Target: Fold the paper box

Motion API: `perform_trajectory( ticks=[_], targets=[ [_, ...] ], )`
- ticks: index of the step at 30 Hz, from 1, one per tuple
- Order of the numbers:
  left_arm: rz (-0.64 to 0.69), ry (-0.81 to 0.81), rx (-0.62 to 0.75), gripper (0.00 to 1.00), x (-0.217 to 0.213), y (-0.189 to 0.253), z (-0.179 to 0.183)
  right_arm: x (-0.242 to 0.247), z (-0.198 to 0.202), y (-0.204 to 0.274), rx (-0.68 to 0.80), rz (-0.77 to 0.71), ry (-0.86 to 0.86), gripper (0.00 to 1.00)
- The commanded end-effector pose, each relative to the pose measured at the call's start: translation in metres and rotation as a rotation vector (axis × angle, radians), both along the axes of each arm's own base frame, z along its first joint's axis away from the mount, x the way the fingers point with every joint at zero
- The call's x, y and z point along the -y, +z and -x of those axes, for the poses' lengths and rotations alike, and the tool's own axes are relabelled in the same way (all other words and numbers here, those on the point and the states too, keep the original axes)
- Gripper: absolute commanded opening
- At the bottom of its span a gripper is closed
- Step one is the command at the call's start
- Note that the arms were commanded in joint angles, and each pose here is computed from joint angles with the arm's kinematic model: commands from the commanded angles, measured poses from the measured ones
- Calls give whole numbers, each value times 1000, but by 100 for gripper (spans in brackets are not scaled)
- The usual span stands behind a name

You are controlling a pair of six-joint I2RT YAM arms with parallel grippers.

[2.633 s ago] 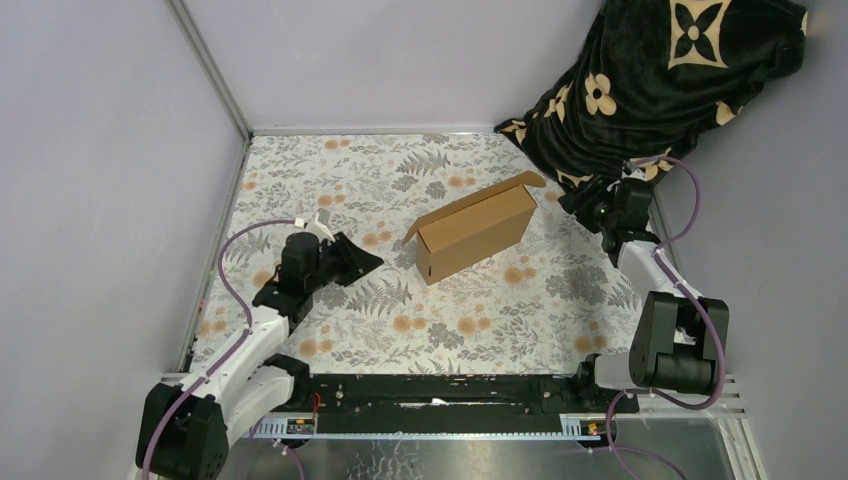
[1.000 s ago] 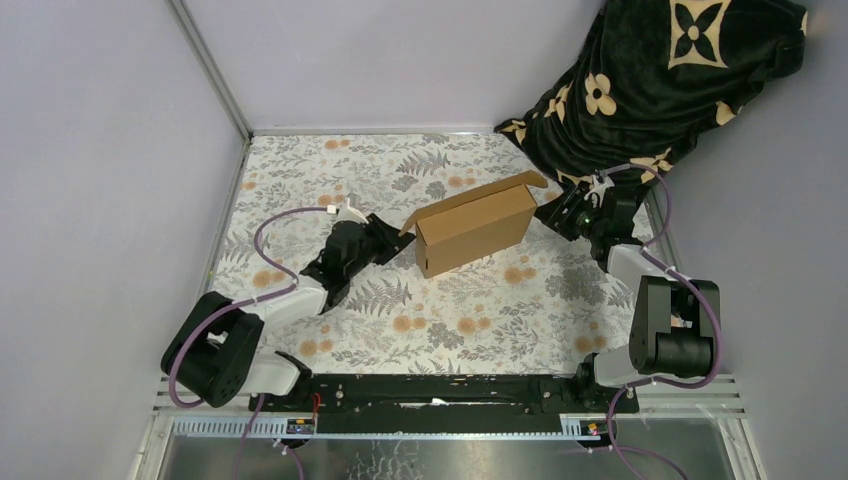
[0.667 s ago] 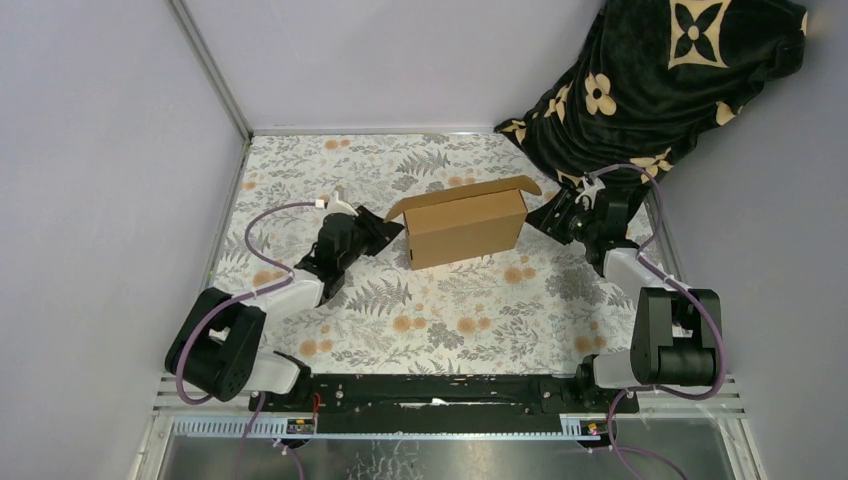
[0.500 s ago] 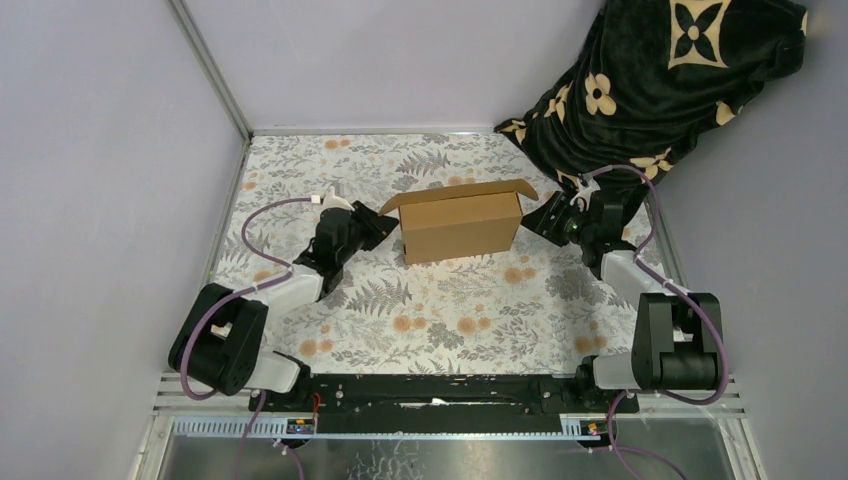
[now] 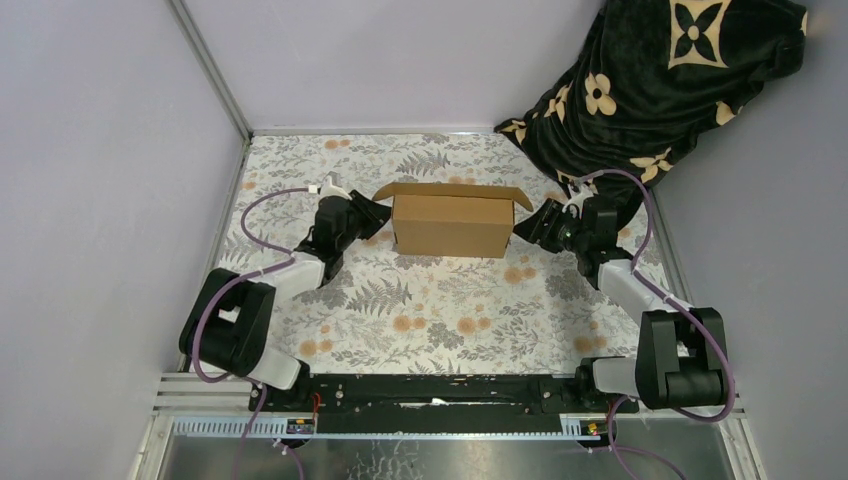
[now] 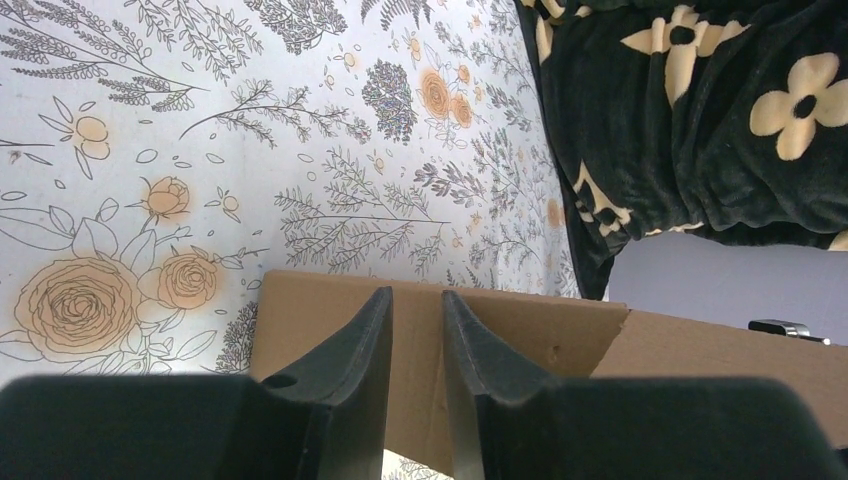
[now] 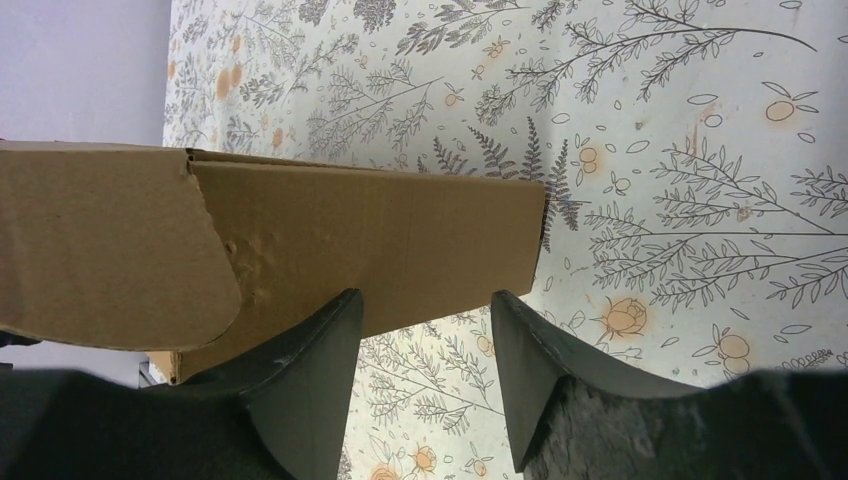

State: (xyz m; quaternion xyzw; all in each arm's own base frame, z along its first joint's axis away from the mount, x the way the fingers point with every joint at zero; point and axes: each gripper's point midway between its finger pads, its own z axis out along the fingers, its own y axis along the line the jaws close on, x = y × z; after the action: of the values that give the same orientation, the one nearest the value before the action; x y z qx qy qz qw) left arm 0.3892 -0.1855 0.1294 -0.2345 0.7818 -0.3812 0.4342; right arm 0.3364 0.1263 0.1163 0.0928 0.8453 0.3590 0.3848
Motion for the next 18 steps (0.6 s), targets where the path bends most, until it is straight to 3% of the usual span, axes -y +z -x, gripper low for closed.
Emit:
perform_trajectory(
  ticks=[1, 5, 10, 18],
  targets=[
    [22, -103, 37, 31, 19, 12, 3, -10, 14, -2, -10, 29, 58, 59],
    [-16, -90, 18, 32, 8, 15, 11, 16, 12, -19, -85, 164, -47, 59],
    [-94, -62, -21, 45, -14, 14, 23, 39, 15, -21, -131, 281, -119, 64],
    [-179, -28, -37, 47, -53, 23, 34, 54, 20, 1, -97, 365, -151, 66]
  ],
)
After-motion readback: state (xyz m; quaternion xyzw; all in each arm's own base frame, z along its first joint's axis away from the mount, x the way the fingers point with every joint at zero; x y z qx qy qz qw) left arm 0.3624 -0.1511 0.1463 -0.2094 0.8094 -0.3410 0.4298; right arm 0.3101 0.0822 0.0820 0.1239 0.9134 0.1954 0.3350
